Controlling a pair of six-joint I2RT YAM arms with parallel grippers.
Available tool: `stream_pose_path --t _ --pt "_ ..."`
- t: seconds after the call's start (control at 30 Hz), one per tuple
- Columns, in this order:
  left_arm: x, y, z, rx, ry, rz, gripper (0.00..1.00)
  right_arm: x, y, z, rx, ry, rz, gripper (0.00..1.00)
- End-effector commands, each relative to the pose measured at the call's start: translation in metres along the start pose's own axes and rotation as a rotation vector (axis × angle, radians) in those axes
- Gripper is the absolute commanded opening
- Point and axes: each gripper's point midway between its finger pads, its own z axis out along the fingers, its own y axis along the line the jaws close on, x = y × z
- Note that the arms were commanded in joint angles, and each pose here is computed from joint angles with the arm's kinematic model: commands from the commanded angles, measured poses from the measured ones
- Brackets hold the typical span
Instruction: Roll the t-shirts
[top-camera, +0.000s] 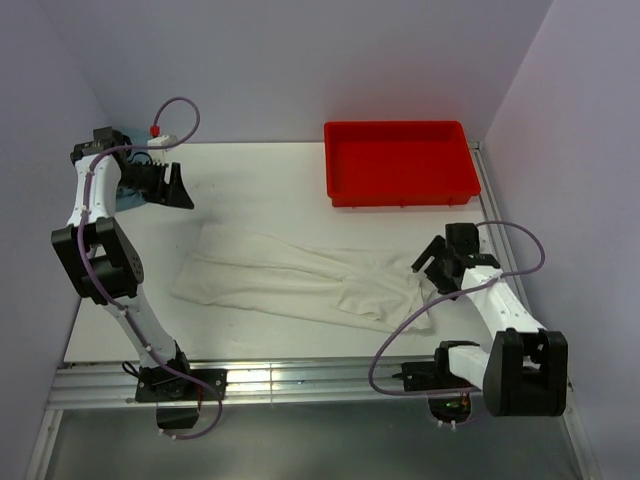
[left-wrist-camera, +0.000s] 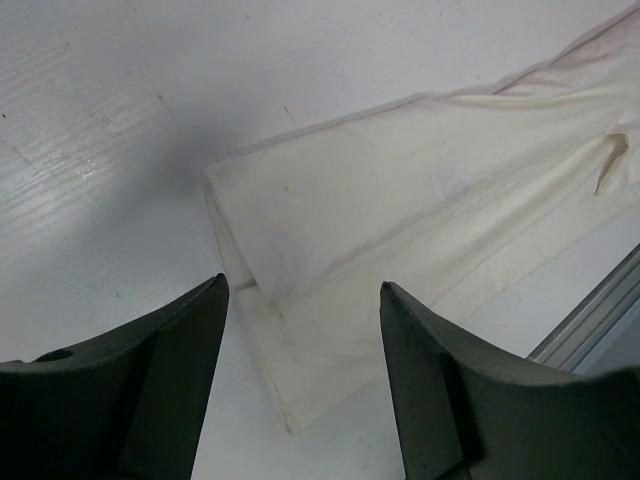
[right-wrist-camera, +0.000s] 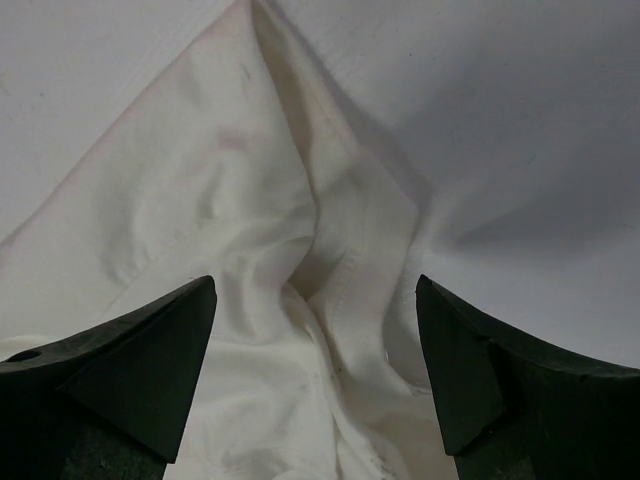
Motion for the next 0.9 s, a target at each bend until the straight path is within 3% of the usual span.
stream_pose_path --t 0.0,0.23,0.33,0.37,0.43,0.47,0.57,0.67,0.87 --pt "-0.012 -0.02 -0.019 0.011 -0.053 0.066 0.68 -0.008 0.01 0.013 -0.012 -0.01 0.03 0.88" --pt "-0.012 -0.019 -0.021 0.011 -0.05 0.066 0.68 -0.017 0.003 0.029 0.068 -0.012 0.014 0.81" --pt "-0.011 -0.017 -0.02 0.004 -0.047 0.064 0.68 -0.021 0.002 0.034 0.091 -0.008 0.005 0.66" --pt "-0.01 -0.017 -0.02 0.004 -0.046 0.061 0.68 -0.023 0.002 0.036 0.099 -0.015 0.001 0.54" --pt "-0.01 -0.016 -0.019 -0.002 -0.043 0.063 0.68 -0.029 0.003 0.039 0.109 -0.021 -0.004 0.38" --pt "-0.01 -0.015 -0.019 -0.005 -0.042 0.064 0.68 -0.032 0.002 0.04 0.123 -0.026 -0.011 0.25" --pt "-0.009 -0.012 -0.018 -0.015 -0.038 0.056 0.68 -0.044 0.002 0.044 0.163 -0.049 -0.031 0.1" --pt "-0.008 -0.008 -0.016 -0.029 -0.035 0.045 0.68 -0.058 0.003 0.049 0.205 -0.059 -0.051 0.05" --pt "-0.004 0.005 -0.013 -0.066 -0.031 0.02 0.68 -0.097 0.014 0.055 0.263 -0.101 -0.091 0.05"
